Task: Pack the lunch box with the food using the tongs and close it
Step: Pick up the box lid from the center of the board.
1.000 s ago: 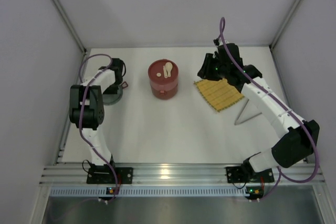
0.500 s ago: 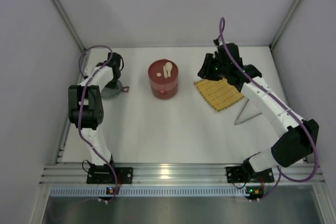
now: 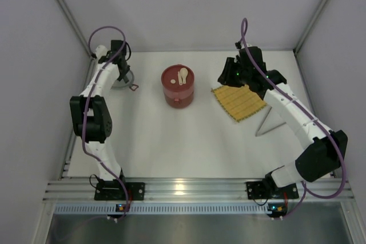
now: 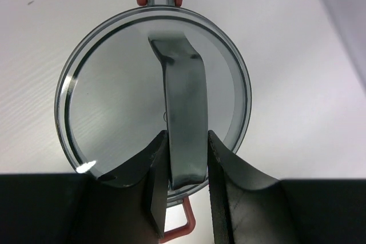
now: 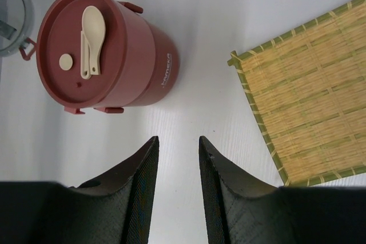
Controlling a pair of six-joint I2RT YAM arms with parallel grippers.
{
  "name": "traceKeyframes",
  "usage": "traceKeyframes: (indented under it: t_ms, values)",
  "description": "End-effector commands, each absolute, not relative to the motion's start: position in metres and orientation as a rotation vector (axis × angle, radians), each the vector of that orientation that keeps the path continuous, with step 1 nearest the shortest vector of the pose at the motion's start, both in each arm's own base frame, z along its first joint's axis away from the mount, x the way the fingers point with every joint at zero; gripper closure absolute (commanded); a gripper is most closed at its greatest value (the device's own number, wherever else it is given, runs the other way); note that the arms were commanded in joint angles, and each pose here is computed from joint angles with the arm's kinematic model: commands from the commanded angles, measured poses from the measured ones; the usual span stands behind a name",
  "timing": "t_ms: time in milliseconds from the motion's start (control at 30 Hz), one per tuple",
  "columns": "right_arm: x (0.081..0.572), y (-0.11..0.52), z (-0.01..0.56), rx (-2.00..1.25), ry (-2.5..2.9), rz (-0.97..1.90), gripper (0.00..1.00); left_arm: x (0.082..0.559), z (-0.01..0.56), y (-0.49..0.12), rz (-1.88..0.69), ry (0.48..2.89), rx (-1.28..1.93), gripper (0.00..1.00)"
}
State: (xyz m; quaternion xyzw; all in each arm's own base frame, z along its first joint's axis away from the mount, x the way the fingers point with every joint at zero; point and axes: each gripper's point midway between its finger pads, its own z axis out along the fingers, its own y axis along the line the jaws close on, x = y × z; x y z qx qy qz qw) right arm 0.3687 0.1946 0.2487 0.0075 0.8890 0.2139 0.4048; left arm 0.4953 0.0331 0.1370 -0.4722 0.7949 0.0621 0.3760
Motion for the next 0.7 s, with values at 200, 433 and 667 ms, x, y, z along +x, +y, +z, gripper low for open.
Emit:
traceKeyframes:
  t_ms: [200, 433, 667]
  values:
    - [0.368, 0.178, 0.257, 0.046, 2.215, 0.487, 0.66, 0.537, 0.277, -0.036, -0.358, 2.022, -0.727, 1.00]
    - [0.364, 0.171, 0.250, 0.073, 2.225, 0.456, 0.66, 0.533, 0.336, -0.100, -0.666, 2.078, -0.365, 1.00]
    - [0.360, 0.168, 0.245, 0.085, 2.236, 0.445, 0.67, 0.504, 0.378, -0.137, -0.768, 2.052, -0.150, 1.00]
